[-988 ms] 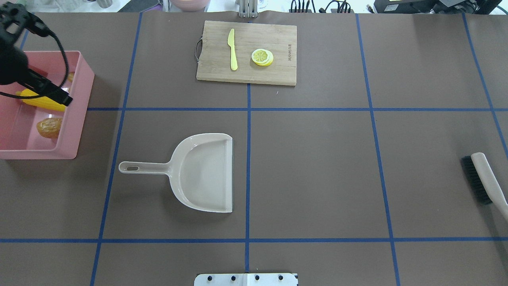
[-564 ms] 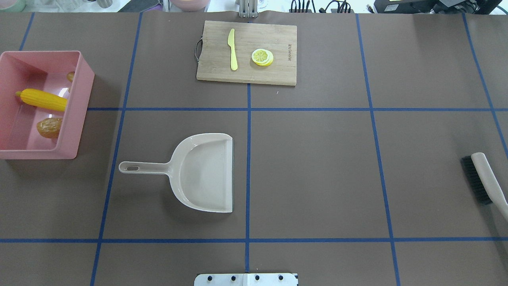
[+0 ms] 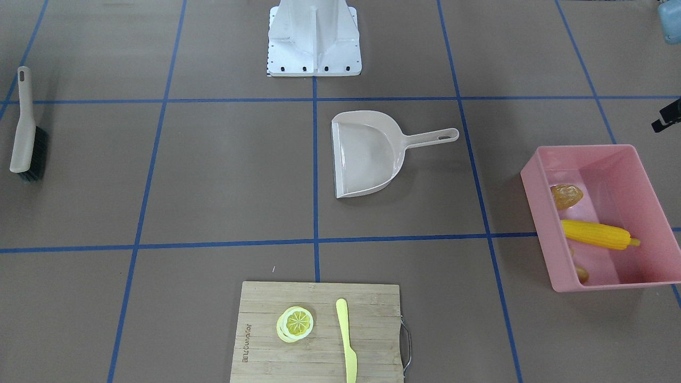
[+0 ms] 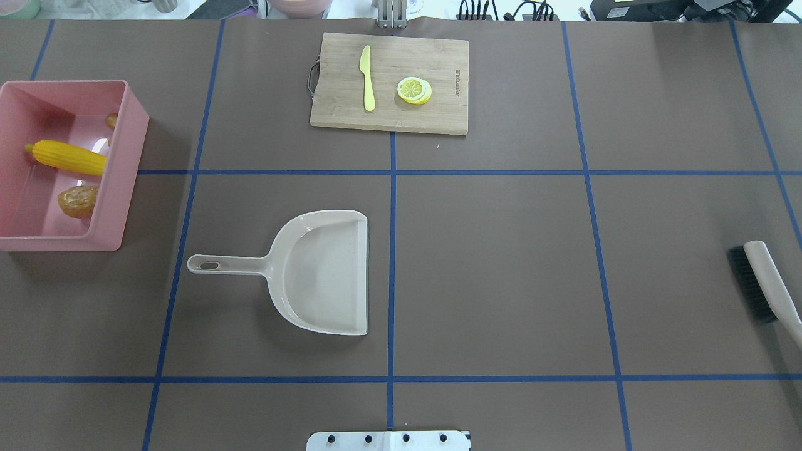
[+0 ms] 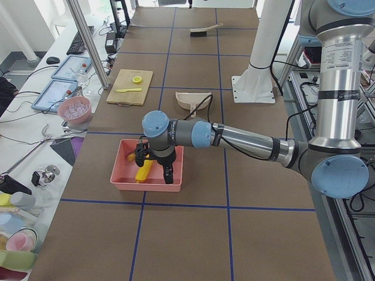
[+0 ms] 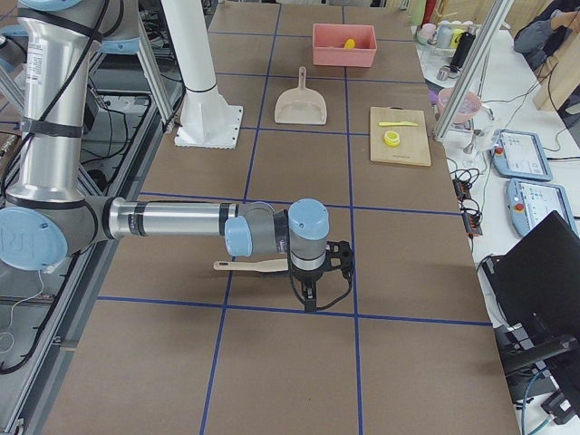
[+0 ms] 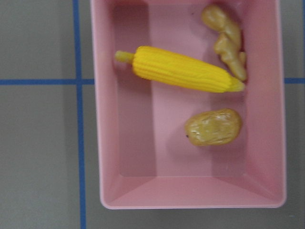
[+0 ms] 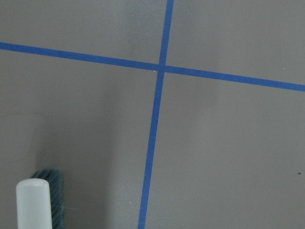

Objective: Sweep and dump trash into bin

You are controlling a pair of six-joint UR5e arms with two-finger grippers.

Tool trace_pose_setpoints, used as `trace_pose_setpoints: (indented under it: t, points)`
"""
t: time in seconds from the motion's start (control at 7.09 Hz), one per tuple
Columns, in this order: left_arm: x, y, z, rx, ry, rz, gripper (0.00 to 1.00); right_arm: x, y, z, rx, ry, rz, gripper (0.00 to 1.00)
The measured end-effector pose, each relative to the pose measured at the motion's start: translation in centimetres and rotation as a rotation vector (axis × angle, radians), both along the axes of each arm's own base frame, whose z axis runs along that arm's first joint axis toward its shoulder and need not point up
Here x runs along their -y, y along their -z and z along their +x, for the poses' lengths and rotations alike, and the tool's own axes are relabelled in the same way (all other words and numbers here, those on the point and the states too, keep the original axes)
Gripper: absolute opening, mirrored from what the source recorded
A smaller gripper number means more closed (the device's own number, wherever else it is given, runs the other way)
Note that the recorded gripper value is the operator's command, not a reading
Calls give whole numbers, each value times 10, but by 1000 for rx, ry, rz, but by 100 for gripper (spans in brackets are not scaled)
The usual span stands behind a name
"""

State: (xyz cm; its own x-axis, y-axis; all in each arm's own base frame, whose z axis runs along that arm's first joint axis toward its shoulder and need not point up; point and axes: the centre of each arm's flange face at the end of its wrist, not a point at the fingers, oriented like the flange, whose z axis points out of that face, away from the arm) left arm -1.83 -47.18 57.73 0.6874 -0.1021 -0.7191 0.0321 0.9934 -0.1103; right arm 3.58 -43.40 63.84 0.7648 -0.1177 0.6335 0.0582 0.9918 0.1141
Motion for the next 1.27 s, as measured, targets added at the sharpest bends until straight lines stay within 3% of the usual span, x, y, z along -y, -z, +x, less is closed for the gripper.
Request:
trace_pose_setpoints:
  t: [0.42,1.27]
  points:
    - [-27,-31,-30,-4,-22,25,99,-1,-4,0,-1,-1,-7,100]
    - [-32,-34,-54,-5,23,25,99,0,-7,0,-1,-1,-14,100]
